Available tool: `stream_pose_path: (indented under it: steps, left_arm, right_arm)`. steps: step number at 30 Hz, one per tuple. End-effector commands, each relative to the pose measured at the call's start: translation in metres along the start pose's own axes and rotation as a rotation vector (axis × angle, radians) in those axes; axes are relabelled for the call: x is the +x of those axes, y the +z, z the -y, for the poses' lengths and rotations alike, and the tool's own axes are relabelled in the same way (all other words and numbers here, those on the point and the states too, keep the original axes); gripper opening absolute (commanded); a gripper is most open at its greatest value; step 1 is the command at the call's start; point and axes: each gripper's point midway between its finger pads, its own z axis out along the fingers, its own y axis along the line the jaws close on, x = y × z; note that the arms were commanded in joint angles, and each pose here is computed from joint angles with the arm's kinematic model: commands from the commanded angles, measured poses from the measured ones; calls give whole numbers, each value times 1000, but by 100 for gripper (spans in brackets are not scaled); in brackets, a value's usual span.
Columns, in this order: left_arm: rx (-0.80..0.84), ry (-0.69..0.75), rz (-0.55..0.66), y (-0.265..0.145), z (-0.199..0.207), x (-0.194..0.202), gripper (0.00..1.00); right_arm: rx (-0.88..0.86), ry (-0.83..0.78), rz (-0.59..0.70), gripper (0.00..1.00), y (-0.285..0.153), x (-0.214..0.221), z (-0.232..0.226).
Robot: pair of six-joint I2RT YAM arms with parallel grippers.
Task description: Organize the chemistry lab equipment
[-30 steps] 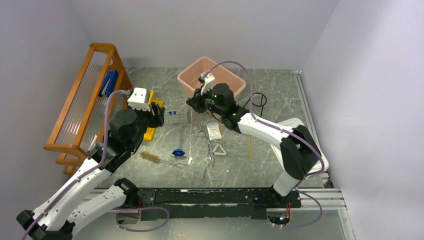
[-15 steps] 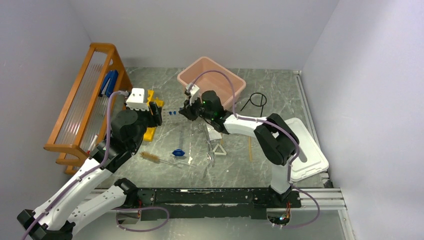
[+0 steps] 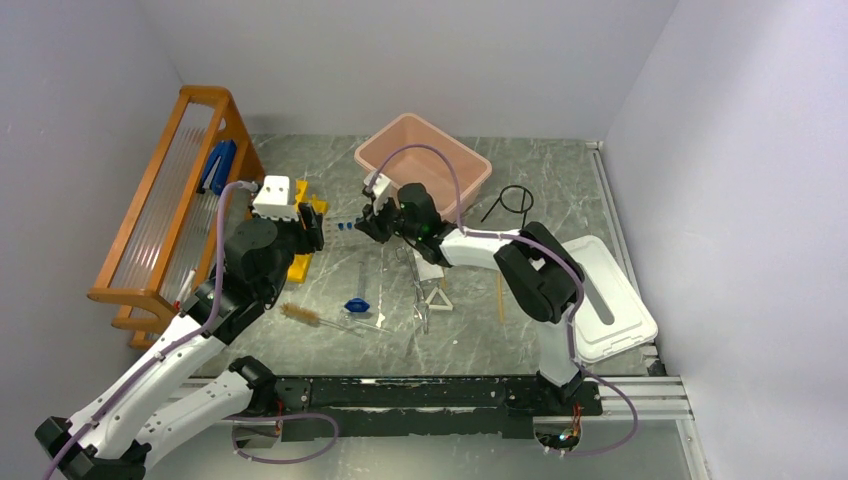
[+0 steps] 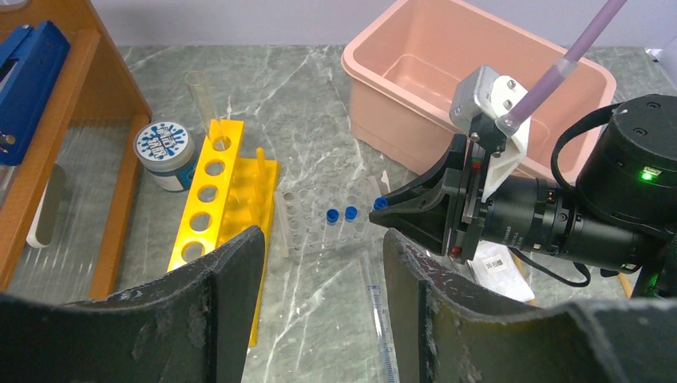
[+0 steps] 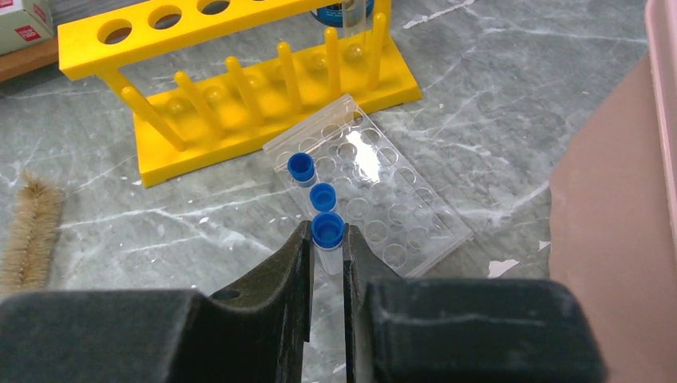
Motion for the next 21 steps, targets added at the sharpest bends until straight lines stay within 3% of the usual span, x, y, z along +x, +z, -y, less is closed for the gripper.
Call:
stream_pose_path:
  steps: [1, 13, 21]
  left_arm:
    - [-22, -8, 16, 1, -4, -2, 61]
    - [-30, -2, 9, 1, -5, -1, 60]
    - [-32, 0, 8, 1, -6, -1, 60]
  right_arm:
    - [9, -49, 32, 6, 10, -11, 5]
    - [28, -60, 6, 6, 18, 1, 12]
    - [28, -63, -31, 13, 20, 14, 11]
